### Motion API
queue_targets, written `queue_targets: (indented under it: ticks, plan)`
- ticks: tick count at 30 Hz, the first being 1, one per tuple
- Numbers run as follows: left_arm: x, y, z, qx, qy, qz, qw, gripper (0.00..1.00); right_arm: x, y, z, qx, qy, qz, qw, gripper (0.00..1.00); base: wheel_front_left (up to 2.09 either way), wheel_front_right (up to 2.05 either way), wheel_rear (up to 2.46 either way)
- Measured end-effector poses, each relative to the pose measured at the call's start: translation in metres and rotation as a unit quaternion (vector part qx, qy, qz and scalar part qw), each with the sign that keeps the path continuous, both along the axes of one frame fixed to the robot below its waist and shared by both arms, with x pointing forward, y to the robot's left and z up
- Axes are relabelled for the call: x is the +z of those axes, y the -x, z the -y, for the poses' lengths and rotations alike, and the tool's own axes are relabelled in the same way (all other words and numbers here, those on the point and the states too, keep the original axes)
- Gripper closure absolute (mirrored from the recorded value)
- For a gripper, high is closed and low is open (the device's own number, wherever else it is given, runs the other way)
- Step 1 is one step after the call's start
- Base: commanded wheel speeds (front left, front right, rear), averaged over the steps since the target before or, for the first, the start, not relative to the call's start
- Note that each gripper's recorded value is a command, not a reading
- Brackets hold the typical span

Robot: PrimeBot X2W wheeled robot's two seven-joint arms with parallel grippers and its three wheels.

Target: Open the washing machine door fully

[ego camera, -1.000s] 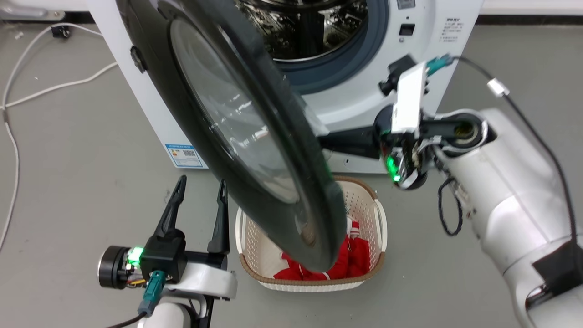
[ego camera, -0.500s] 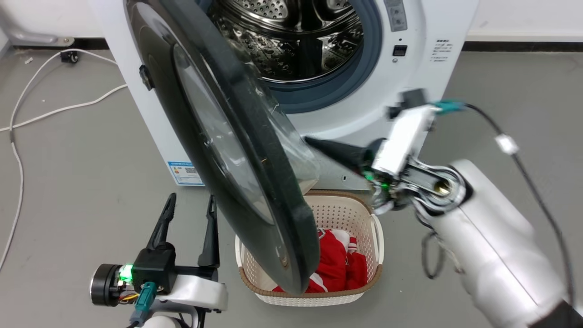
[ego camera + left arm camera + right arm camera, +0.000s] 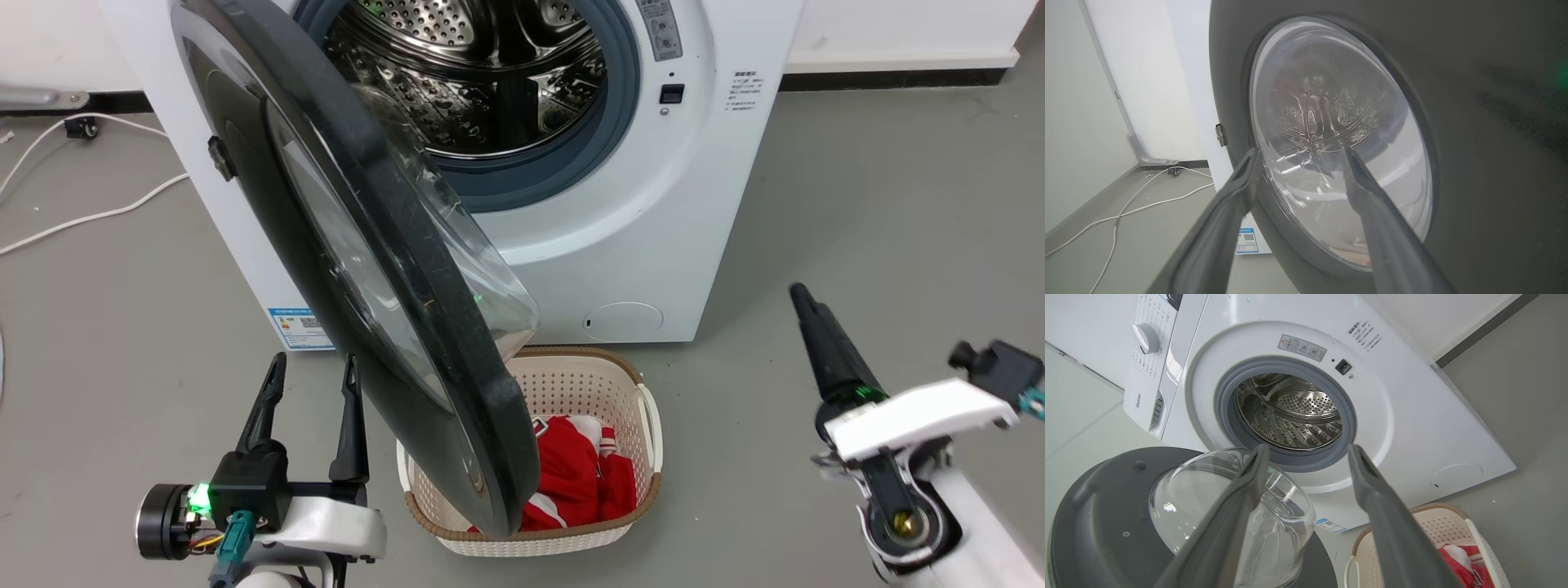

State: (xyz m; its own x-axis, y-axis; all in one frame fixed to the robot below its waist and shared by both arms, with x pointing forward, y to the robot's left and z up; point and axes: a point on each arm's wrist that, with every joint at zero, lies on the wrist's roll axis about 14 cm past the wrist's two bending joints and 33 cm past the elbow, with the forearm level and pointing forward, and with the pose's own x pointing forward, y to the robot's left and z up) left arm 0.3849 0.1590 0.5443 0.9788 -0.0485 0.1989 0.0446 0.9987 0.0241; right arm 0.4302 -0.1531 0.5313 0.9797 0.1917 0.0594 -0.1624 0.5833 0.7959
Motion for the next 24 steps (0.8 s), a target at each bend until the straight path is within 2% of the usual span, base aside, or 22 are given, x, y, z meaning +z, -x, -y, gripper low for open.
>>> queue_targets:
  ticks: [3,6,9,11,13,15,18,20,24]
  plan:
    - [0.001,-0.001,0.001,-0.002,-0.001,0.001,1.0,0.0,-0.01,0.012,0.023,-0.046,0.025,0.007,0.999,0.0,0.0,0.0,0.0]
    - [0.002,-0.001,0.001,-0.002,-0.003,0.003,1.0,0.0,-0.007,0.02,0.048,-0.087,0.089,0.029,0.992,0.0,0.0,0.0,0.0]
    - [0.003,-0.001,0.002,-0.002,-0.003,0.004,1.0,0.0,0.023,0.027,0.074,-0.146,0.167,0.087,0.971,0.0,0.0,0.0,0.0]
    - [0.004,0.0,0.001,-0.002,-0.004,0.005,1.0,0.0,0.036,0.036,0.076,-0.172,0.206,0.112,0.957,0.0,0.0,0.0,0.0]
    - [0.004,0.0,0.001,-0.002,-0.004,0.006,1.0,0.0,0.049,0.045,0.069,-0.181,0.254,0.138,0.94,0.0,0.0,0.0,0.0]
    - [0.005,0.0,0.001,-0.002,-0.004,0.007,1.0,0.0,0.064,0.05,0.064,-0.184,0.311,0.165,0.918,0.0,0.0,0.0,0.0]
    - [0.006,0.001,0.0,-0.001,-0.005,0.009,1.0,0.0,0.071,0.058,0.05,-0.174,0.365,0.185,0.896,0.0,0.0,0.0,0.0]
    - [0.008,0.002,-0.001,0.0,-0.007,0.011,1.0,0.0,0.065,0.063,0.035,-0.154,0.397,0.188,0.885,0.0,0.0,0.0,0.0]
    - [0.009,0.003,-0.002,0.001,-0.008,0.014,1.0,0.0,0.044,0.072,0.017,-0.118,0.426,0.172,0.88,0.0,0.0,0.0,0.0]
